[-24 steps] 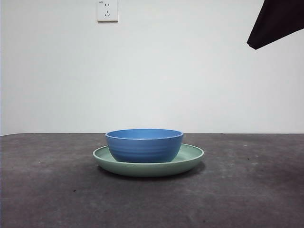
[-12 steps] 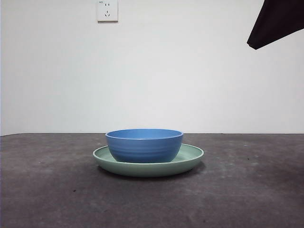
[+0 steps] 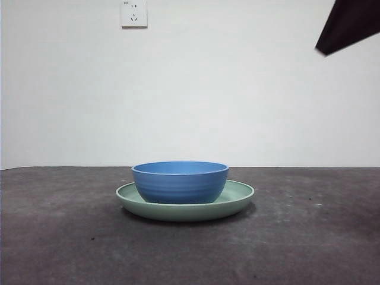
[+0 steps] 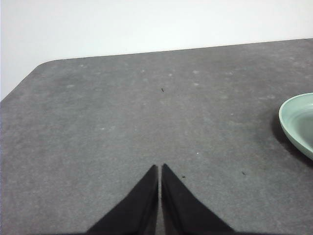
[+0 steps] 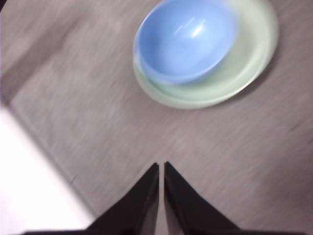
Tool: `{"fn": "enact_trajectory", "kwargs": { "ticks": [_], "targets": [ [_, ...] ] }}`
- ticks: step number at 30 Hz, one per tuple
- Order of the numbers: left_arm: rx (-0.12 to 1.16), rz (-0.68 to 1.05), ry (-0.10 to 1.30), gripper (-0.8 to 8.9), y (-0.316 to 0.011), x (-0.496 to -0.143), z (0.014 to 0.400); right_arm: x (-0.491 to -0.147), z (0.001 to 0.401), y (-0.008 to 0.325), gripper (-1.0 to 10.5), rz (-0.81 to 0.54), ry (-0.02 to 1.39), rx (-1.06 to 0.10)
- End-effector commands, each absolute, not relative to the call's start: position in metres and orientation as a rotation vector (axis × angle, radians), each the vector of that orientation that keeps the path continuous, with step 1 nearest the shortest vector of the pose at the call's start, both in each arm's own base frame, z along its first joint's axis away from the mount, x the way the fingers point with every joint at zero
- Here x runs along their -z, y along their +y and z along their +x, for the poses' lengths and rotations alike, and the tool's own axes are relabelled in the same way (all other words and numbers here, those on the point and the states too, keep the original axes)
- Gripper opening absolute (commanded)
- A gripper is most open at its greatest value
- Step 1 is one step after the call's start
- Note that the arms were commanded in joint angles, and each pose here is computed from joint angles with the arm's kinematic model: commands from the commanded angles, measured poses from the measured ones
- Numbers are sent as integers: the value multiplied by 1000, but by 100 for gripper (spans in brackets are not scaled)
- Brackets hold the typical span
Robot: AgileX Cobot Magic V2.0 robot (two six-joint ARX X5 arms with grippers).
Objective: Pick up the blue bowl, put it on the green plate, put it on desk
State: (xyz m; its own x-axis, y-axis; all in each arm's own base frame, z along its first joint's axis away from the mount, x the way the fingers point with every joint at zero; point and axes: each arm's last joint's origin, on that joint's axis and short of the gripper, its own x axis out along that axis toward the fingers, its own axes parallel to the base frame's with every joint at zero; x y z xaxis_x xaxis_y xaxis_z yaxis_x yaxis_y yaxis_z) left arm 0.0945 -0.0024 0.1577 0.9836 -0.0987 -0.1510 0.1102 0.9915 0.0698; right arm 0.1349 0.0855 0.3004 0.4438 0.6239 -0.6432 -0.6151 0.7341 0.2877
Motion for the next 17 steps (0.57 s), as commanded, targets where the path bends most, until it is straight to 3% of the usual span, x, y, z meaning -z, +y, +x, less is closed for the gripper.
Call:
{"fn": "enact_trajectory", "kwargs": {
  "ticks": [1,8,17],
  "targets": [
    [102,67,175,10,-2,-150,95,-313,135,72,12,12,604,-727],
    [102,67,175,10,-2,-150,95,-309,121,31,12,63,240,-495],
    [102,67,175,10,-2,-150,95,-249,98,7,12,54,46,-167]
  ]
}}
